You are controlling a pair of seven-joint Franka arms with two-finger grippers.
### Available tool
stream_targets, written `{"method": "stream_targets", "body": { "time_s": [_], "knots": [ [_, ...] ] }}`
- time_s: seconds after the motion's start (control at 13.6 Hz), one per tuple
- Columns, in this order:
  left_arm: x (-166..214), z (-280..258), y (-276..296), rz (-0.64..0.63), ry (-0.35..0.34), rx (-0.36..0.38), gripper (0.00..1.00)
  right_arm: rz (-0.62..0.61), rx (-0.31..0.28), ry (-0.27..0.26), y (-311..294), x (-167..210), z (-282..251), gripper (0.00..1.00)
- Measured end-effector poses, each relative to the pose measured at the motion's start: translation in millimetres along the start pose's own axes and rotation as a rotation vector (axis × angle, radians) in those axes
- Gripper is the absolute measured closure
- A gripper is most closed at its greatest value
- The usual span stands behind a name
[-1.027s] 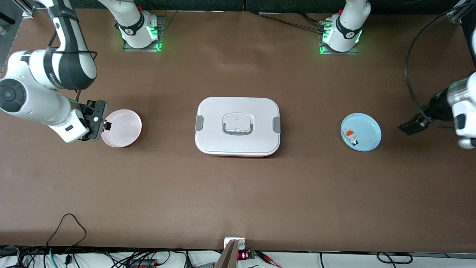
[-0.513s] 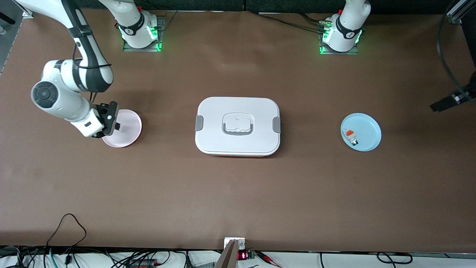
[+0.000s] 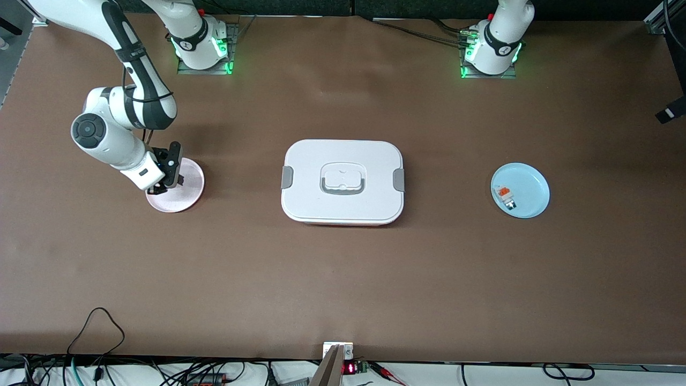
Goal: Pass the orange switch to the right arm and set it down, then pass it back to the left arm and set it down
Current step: 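Lower the switch onto the white plate and open the right gripper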
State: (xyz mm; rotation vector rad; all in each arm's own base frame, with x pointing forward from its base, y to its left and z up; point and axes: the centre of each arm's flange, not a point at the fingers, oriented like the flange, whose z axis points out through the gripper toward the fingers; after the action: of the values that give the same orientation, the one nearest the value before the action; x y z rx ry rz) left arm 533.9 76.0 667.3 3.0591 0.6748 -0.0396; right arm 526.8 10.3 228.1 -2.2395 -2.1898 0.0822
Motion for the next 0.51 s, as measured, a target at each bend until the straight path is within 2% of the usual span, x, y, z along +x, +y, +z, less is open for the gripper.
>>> {"method": "stream_targets", "body": {
  "time_s": [0.29, 0.51],
  "knots": [
    [-0.6, 30.0, 47.8, 0.065, -0.035, 0.013, 0.0, -0.002, 0.01, 0.008, -1.5, -21.3, 24.0, 0.66],
    [0.5, 44.2, 59.4, 0.088, -0.069, 0.026, 0.0, -0.002, 0.013, 0.009, -1.8, -21.7, 29.4, 0.66]
  ]
}}
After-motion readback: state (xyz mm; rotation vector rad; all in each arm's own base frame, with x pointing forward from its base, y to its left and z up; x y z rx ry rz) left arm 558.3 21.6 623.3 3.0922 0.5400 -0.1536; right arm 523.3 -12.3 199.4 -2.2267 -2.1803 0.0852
